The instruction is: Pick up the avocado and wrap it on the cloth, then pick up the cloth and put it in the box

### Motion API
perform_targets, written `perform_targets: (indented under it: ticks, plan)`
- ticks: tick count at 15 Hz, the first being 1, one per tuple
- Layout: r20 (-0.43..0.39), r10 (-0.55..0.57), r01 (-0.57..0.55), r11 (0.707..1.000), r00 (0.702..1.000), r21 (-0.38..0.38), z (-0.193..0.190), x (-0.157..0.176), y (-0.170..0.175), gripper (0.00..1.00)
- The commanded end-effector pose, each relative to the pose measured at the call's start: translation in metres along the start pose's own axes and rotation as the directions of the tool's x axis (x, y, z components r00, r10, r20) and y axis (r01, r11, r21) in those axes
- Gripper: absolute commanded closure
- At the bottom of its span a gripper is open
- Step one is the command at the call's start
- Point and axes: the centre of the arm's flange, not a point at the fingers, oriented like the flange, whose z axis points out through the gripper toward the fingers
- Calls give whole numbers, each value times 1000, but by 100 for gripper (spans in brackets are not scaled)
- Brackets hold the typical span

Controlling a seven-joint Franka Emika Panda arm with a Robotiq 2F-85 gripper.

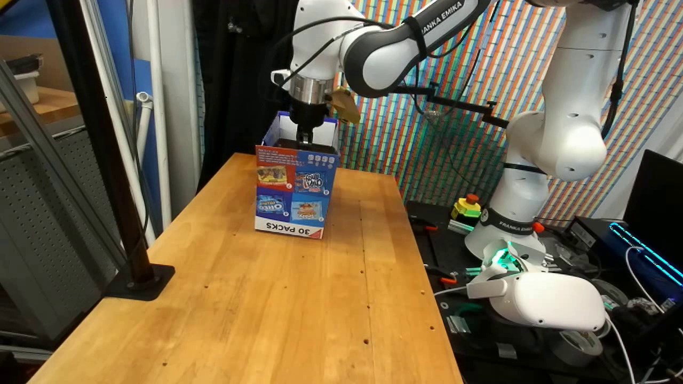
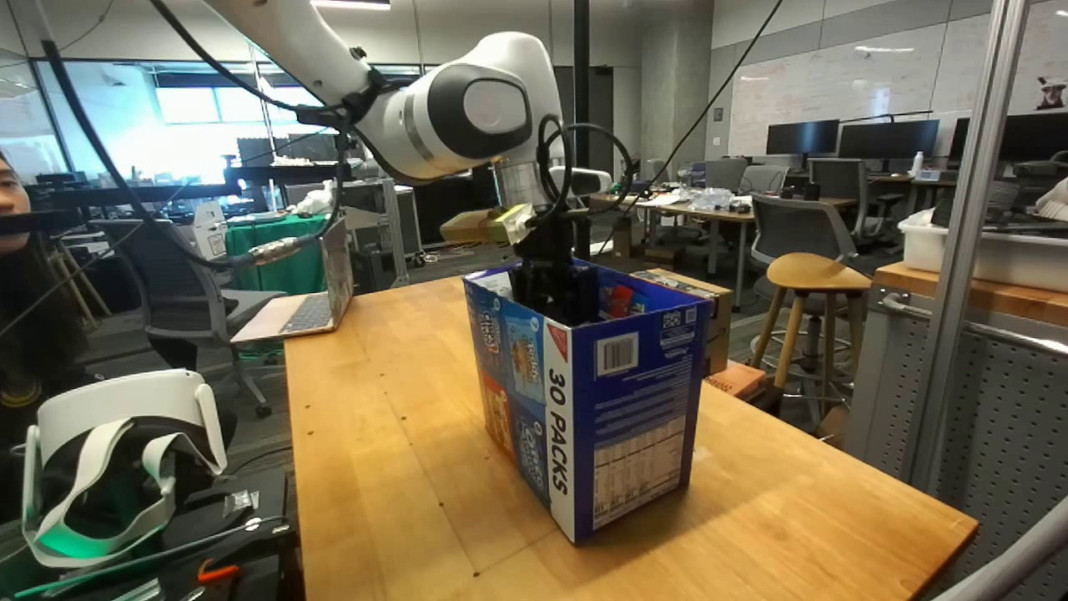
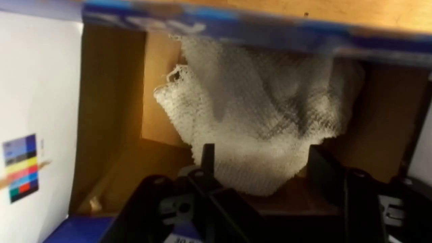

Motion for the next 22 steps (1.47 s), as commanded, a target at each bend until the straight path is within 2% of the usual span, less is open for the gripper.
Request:
perform_targets:
  ticks: [1,6,7,8,14,17,20,21,22]
  plan:
    - [-72,-8,5,999,997,-46,-50,11,-1,0]
    - [-158,-42,25,994,986,-109,-104,8,-13,0]
    - [-179,-50,28,992,983,-121,-116,7,-18,25]
    - [-198,-61,35,991,978,-132,-127,5,-24,28]
    - [-304,-156,95,974,940,-205,-195,-7,-84,73]
    - [-351,-187,130,975,917,-179,-216,-18,-124,95]
    - [-384,-175,134,982,907,-129,-224,-33,-161,100]
    - [-385,-162,124,985,908,-123,-226,-38,-170,74]
    - [-365,-194,151,978,911,-143,-216,-27,-159,99]
